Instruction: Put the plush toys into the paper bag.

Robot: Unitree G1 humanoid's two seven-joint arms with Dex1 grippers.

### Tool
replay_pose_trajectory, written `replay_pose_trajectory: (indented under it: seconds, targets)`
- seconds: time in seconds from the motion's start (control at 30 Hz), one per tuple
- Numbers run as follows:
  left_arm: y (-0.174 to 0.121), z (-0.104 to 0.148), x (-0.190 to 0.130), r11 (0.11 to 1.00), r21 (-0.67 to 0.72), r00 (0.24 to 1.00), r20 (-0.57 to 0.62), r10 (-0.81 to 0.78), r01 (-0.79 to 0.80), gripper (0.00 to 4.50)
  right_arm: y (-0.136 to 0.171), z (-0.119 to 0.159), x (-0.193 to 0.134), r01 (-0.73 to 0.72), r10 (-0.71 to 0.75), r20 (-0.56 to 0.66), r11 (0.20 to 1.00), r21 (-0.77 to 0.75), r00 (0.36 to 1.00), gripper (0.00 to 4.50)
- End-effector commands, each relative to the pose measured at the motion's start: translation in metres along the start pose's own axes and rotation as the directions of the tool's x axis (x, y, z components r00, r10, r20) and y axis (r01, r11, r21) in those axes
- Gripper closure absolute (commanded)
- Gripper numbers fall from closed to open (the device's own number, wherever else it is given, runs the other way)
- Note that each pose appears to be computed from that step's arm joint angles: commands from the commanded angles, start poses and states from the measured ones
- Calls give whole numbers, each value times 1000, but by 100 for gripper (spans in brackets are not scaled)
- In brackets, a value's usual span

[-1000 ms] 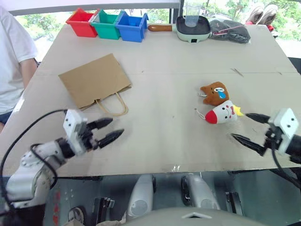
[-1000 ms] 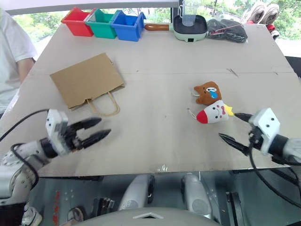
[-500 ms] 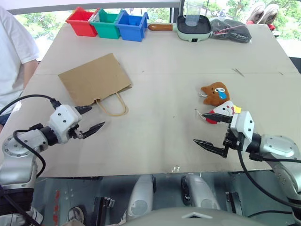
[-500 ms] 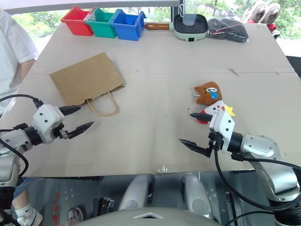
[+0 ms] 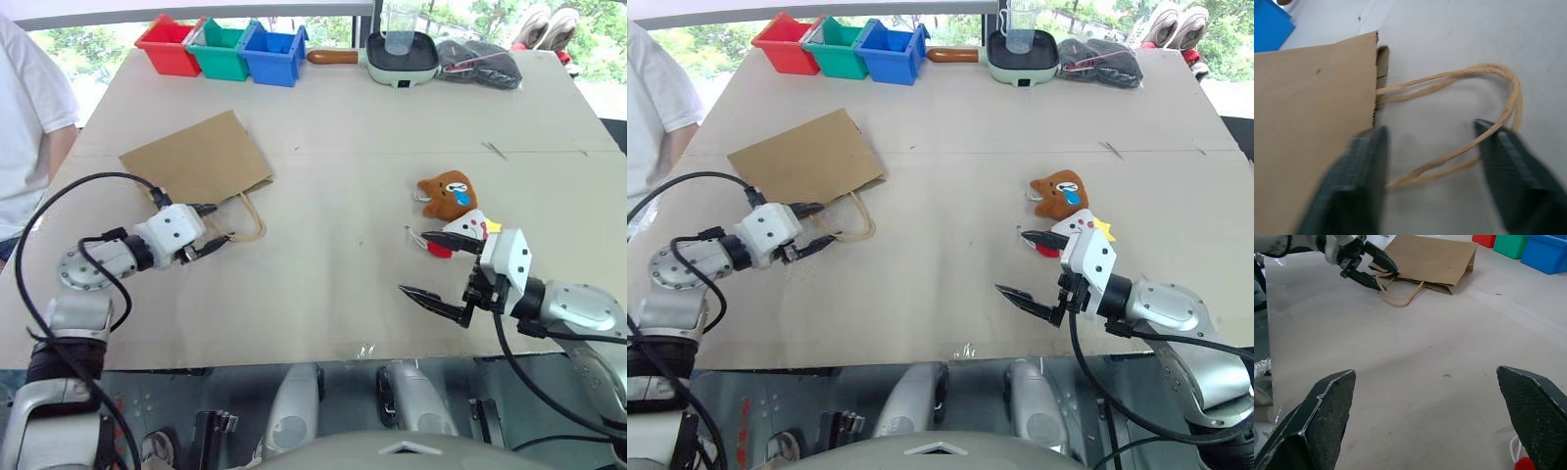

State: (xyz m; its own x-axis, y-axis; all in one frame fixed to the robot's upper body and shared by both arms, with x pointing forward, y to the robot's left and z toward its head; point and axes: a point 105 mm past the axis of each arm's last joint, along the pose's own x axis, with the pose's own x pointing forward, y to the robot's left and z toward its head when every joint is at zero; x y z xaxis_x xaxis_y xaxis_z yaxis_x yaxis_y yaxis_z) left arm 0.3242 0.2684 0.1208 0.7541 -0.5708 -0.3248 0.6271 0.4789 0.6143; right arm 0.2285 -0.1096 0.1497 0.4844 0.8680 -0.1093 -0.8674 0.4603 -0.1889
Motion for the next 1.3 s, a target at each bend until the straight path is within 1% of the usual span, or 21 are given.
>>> replay_pose_trajectory:
  seconds: [0.03,0.07,0.1,0.2,0.27,0.33,0.37,0.4,0.43,0.5,0.63,0.7,0.73,0.77,0.87,1.0,1.07,1.17,1.23,1.27,1.3]
  targets:
    - [5,10,1,1000,-27,998,59,-9,10,380,1,11,-3,22,-21,28,999,-37,999,0]
    - [5,12,3,998,-63,997,80,-20,25,420,1,10,-3,25,-24,25,999,-34,999,0]
    - [4,14,5,996,-86,995,96,-28,36,443,1,9,-3,26,-25,23,999,-33,999,0]
    - [4,43,11,948,-300,964,266,-23,106,443,2,8,1,35,-34,27,999,-19,999,0]
    - [-1,67,13,906,-377,926,376,-42,194,443,1,8,8,45,-44,32,999,-1,998,0]
    - [-10,88,16,869,-409,890,450,-74,279,443,1,5,19,48,-48,28,999,20,998,0]
    - [-16,95,18,865,-391,879,464,-110,314,443,0,3,25,52,-53,16,998,29,998,0]
    - [-25,105,22,875,-344,869,472,-152,340,443,-3,-2,36,59,-59,7,996,64,998,0]
    - [-33,115,25,883,-294,855,483,-192,365,449,-9,-6,48,77,-77,1,992,97,997,25]
    - [-41,131,29,885,-246,829,511,-228,395,450,-14,-10,71,77,-81,16,987,138,997,96]
    - [-51,161,30,875,-160,766,570,-295,456,450,-16,-15,134,4,-22,88,980,201,996,267]
    - [-50,167,31,882,-130,759,575,-306,454,450,-13,-15,155,-60,27,133,966,252,991,372]
    - [-49,169,32,883,-124,757,578,-306,452,450,-10,-14,165,-93,57,149,963,252,987,422]
    - [-47,171,32,888,-115,755,581,-304,446,450,-7,-14,173,-120,82,159,962,246,984,444]
    - [-41,180,31,895,-110,743,606,-284,432,450,1,-19,196,-169,139,145,960,224,980,444]
    - [-36,187,27,902,-110,736,623,-265,418,450,7,-21,212,-191,160,154,959,212,975,444]
    - [-30,190,23,919,-114,745,627,-228,377,450,11,-21,220,-201,168,165,958,207,972,444]
    - [-11,194,14,954,-123,757,639,-134,273,450,18,-29,232,-178,151,140,961,212,979,444]
    - [-1,198,11,964,-138,748,658,-82,228,450,19,-33,236,-157,137,115,968,194,984,444]
    - [4,200,10,967,-148,745,664,-58,208,450,19,-34,238,-144,127,105,974,175,986,444]
    - [11,202,9,971,-156,741,671,-28,179,450,16,-37,241,-98,88,76,985,142,993,444]
